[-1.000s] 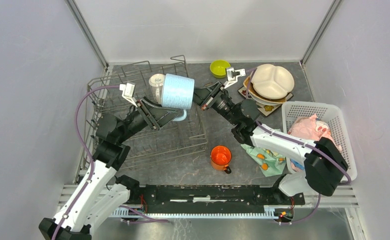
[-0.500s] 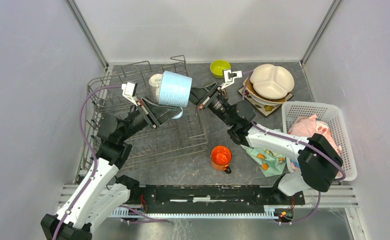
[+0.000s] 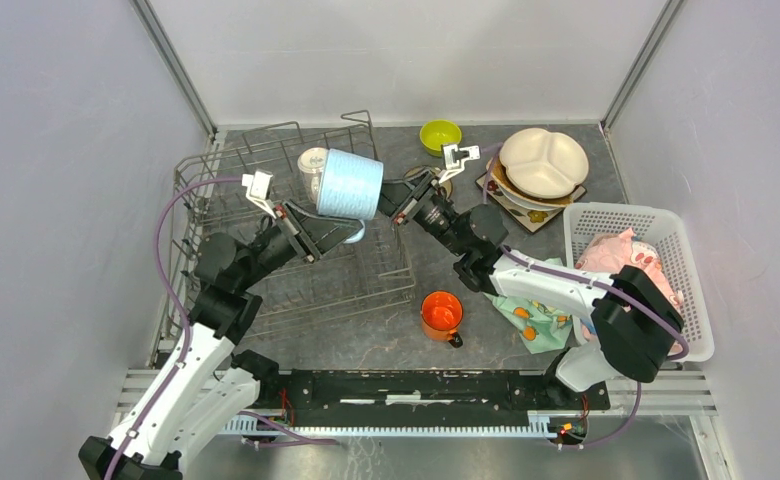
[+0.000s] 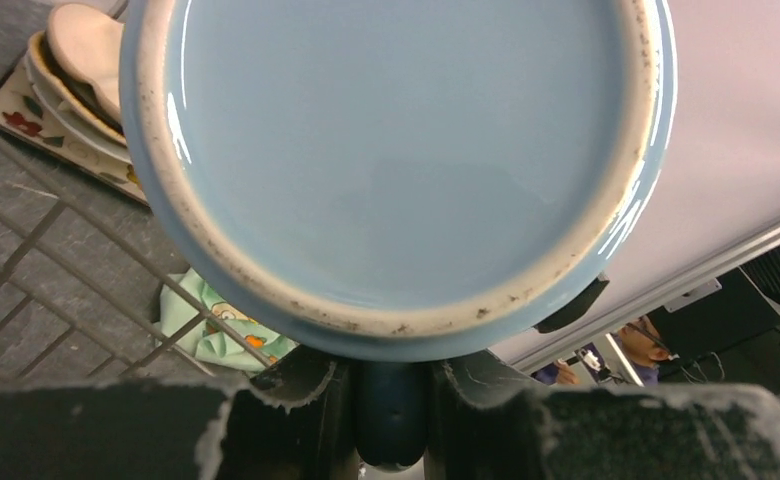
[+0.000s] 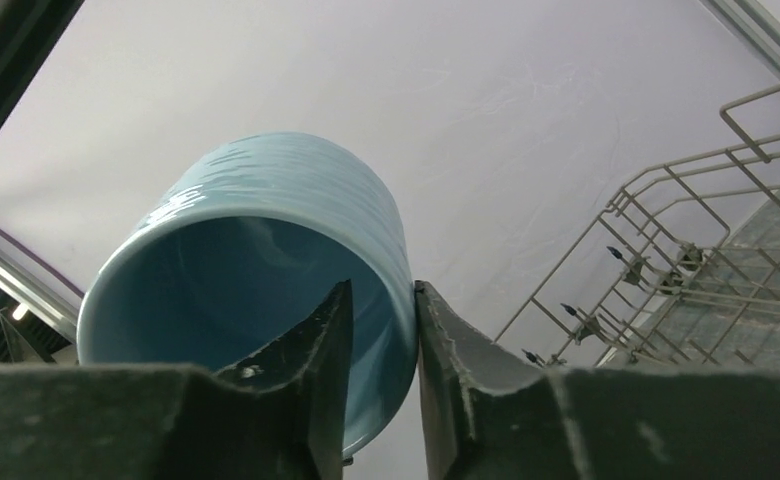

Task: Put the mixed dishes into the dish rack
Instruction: Turn the cup upside down in the dish rack.

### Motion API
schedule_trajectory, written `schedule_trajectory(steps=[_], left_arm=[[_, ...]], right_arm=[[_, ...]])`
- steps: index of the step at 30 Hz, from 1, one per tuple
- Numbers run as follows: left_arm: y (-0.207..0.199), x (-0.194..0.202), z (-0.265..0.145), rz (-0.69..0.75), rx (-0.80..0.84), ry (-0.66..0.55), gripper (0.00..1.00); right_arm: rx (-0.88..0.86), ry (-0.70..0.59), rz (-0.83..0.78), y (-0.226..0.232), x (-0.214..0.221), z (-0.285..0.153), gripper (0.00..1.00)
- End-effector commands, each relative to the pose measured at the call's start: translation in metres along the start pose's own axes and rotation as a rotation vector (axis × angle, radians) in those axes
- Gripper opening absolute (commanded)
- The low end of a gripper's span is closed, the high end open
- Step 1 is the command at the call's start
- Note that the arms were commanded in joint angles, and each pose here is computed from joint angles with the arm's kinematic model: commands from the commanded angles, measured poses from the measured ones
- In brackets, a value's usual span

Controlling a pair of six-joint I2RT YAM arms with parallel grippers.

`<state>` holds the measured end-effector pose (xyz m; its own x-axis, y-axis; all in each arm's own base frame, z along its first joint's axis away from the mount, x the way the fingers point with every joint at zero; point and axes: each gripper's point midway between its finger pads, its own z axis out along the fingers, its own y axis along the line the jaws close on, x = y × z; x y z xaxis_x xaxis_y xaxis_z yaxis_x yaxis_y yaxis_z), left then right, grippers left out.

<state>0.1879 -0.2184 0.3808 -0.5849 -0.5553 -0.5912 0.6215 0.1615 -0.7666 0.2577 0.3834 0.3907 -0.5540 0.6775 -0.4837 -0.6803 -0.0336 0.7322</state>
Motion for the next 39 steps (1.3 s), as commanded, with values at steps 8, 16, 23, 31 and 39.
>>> schedule_trajectory(steps=[8,16,23,31,39], left_arm=[[-0.007,-0.043,0.001,0.213,-0.084,-0.156,0.02],[-0.008,-0.064,-0.003,0.314,-0.151,-0.220,0.02],[0.007,-0.085,-0.015,0.441,-0.313,-0.275,0.02],[0.051,-0.120,-0.048,0.600,-0.669,-0.342,0.02],[0.128,-0.149,-0.095,0.760,-1.184,-0.344,0.02]], right_arm=[[-0.092,-0.030,-0.055,0.032,-0.016,-0.017,0.69],[-0.040,0.001,-0.124,0.030,-0.018,-0.022,0.92],[0.004,0.035,-0.161,0.027,-0.018,-0.028,0.98],[0.073,0.105,-0.232,0.022,-0.011,-0.053,0.98],[0.197,0.204,-0.410,0.014,-0.012,-0.091,0.98]])
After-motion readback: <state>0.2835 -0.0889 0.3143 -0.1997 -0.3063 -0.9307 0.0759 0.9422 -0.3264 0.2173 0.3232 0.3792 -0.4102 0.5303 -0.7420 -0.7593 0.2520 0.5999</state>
